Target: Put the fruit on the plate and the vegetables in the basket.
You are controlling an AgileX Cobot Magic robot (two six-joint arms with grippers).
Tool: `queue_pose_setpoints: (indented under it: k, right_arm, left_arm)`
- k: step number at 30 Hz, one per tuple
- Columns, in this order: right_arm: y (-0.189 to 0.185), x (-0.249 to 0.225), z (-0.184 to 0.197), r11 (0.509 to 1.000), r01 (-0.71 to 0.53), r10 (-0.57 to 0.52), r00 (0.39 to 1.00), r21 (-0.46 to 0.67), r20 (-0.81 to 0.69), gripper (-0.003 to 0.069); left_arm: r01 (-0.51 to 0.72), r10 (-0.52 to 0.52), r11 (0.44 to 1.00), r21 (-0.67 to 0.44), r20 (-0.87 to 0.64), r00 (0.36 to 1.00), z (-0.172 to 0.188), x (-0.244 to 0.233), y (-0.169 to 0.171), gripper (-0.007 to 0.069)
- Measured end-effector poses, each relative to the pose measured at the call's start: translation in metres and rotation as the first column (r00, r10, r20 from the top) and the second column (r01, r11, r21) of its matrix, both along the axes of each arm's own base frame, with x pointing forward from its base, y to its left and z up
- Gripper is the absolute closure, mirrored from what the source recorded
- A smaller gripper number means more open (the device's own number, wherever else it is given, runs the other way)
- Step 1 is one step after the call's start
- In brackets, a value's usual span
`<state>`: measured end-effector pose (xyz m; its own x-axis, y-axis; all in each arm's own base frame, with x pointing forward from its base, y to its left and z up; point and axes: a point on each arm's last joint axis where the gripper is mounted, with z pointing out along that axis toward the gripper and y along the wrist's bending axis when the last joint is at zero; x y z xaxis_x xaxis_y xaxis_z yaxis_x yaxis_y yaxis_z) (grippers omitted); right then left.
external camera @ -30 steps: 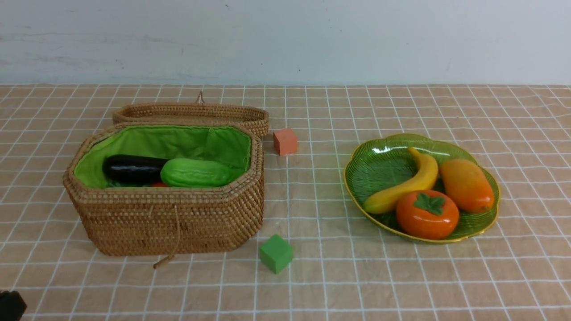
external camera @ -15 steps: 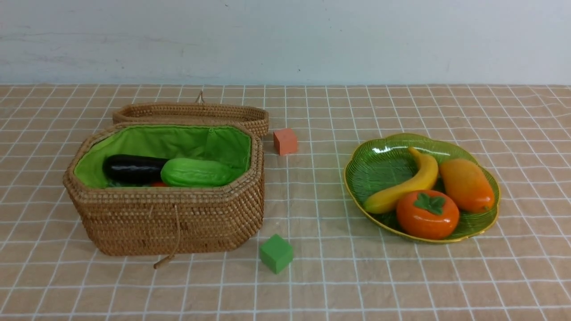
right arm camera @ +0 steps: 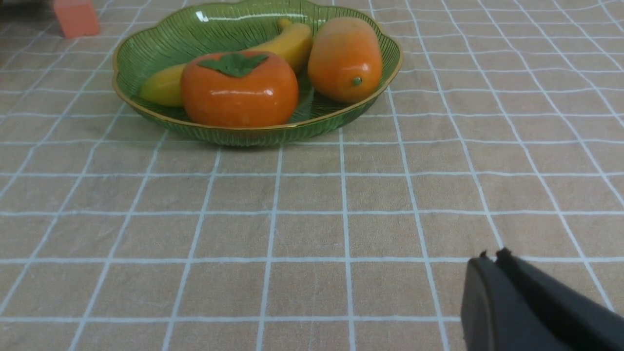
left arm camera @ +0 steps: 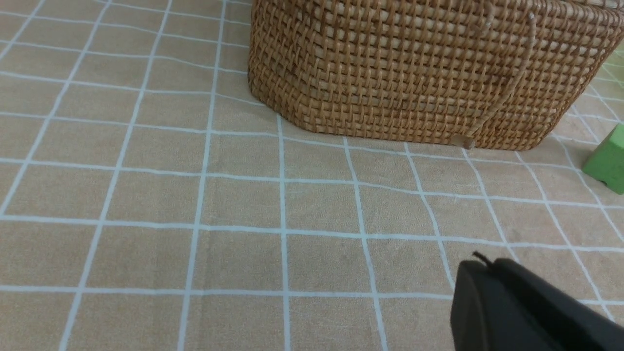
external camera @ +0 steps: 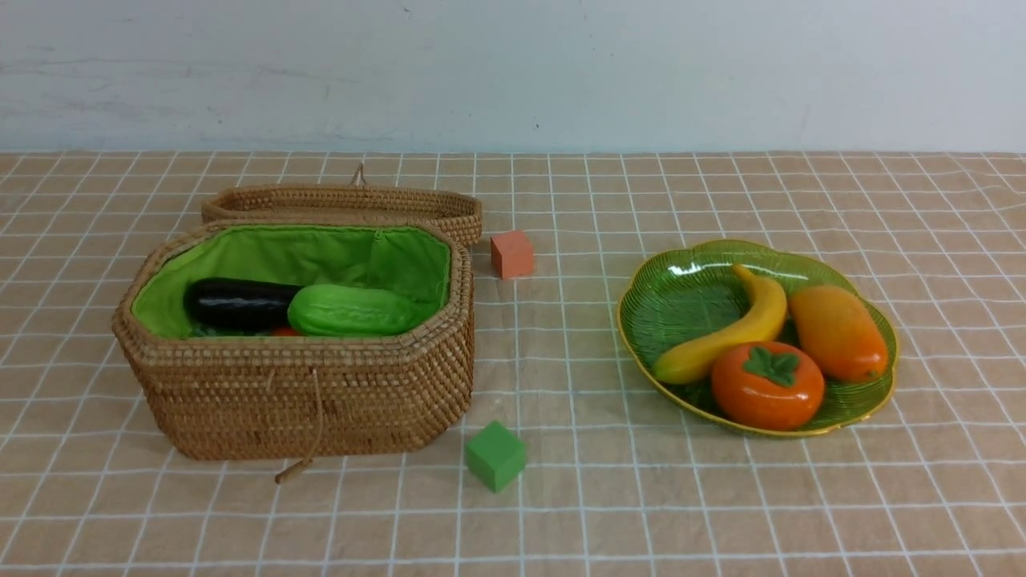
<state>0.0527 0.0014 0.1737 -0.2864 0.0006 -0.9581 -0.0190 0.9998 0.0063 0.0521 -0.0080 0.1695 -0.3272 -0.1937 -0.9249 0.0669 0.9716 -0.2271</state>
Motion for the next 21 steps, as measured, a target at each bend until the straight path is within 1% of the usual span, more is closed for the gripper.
queue_pose_setpoints:
  k: [21]
  right_arm:
    - [0.0000, 0.0000, 0.0000, 1.000, 0.000, 0.000, 1.000, -0.001, 0.000, 0.0629]
  left_arm:
    - [0.000, 0.000, 1.000, 0.000, 0.000, 1.000, 0.0000, 0.0000, 0.0000, 0.0635]
